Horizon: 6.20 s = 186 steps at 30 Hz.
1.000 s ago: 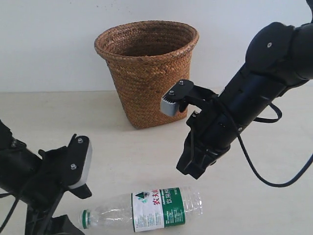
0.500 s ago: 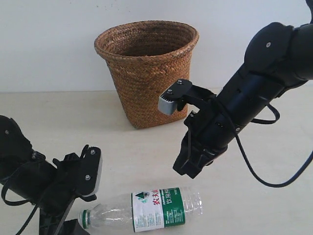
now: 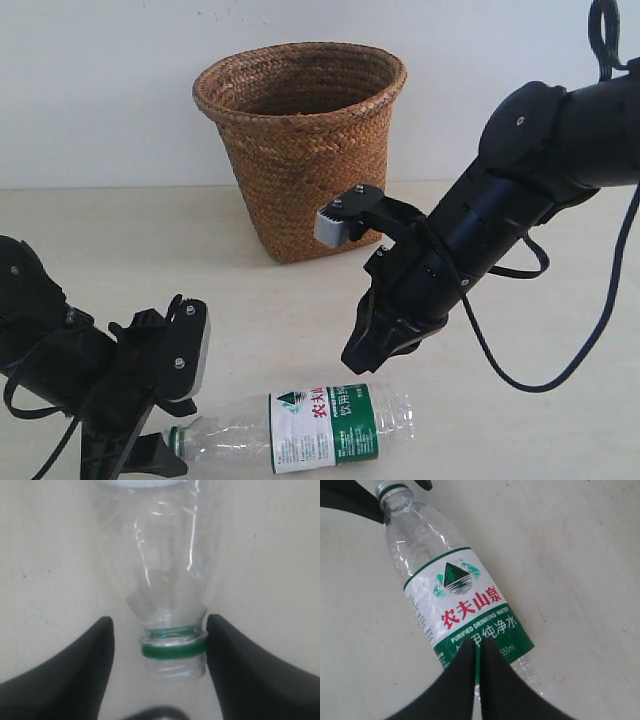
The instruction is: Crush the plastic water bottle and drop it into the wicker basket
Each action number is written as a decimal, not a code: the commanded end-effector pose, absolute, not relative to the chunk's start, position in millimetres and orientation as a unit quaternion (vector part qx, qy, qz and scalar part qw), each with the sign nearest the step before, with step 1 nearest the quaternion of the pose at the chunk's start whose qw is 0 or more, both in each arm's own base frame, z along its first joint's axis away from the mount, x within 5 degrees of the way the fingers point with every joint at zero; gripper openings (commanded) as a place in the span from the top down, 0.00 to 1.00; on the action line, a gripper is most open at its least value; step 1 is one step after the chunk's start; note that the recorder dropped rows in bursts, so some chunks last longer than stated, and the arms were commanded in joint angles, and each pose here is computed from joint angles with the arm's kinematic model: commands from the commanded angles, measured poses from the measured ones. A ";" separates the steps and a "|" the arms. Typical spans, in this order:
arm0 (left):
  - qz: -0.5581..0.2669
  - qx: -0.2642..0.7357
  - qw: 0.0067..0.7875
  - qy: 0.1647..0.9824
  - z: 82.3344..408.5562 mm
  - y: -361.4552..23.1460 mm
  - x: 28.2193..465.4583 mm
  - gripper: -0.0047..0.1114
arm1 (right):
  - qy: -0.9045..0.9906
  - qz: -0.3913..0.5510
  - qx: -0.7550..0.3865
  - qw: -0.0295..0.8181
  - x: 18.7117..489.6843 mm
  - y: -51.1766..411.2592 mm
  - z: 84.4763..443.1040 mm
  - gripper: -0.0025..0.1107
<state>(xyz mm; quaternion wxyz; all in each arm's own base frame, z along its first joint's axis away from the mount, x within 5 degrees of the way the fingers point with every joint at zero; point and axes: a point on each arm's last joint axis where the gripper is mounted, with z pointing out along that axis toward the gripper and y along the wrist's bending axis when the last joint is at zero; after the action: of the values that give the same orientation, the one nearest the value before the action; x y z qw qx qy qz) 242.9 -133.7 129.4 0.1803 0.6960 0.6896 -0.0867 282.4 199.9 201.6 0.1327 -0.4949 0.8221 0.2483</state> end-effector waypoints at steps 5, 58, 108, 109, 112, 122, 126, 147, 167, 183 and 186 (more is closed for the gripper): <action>-0.089 0.690 0.173 0.698 115.9 -136.8 244.0 0.48 | 0.820 0.255 -0.494 0.133 281.5 201.1 204.2 0.98; -0.083 0.662 0.177 0.724 115.5 -136.1 246.7 0.92 | 0.912 0.193 -0.345 -0.113 302.7 258.7 81.1 0.98; -0.080 0.661 0.179 0.725 115.5 -135.8 247.3 0.92 | 0.837 0.190 -0.509 0.070 297.4 256.1 183.8 0.98; -0.080 0.661 0.179 0.725 115.5 -135.8 247.3 0.92 | 0.838 0.191 -0.509 0.058 296.6 256.0 180.0 0.98; -0.080 0.661 0.179 0.725 115.5 -135.8 247.3 0.92 | 0.840 0.191 -0.507 0.023 295.5 255.9 165.1 0.98; -0.082 0.660 0.177 0.725 115.5 -135.9 247.0 0.92 | 0.864 0.132 -0.481 -0.071 304.2 251.5 85.5 0.98; -0.079 0.660 0.179 0.726 115.5 -135.8 247.5 0.92 | 0.867 0.126 -0.474 -0.085 308.4 253.9 80.9 0.98; -0.074 0.659 0.183 0.726 115.6 -135.5 248.6 0.92 | 0.871 0.224 -0.434 -0.038 319.8 281.6 182.5 0.98; -0.075 0.655 0.183 0.730 115.6 -135.6 248.7 0.92 | 0.887 0.227 -0.383 -0.127 314.8 288.2 79.9 0.98; -0.074 0.652 0.182 0.732 115.6 -135.3 248.9 0.92 | 0.878 0.257 -0.403 -0.032 319.1 267.0 197.6 0.98; -0.071 0.652 0.191 0.730 120.5 -135.3 249.0 0.92 | 0.883 0.208 -0.421 0.004 317.2 255.0 223.5 0.98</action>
<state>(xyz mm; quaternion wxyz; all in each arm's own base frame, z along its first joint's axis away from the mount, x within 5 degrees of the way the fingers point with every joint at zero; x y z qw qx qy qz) 250.3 -135.2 115.1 0.1831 0.6564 0.7285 -0.0707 317.3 266.1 206.3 -0.0197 -0.4105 0.8790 0.2420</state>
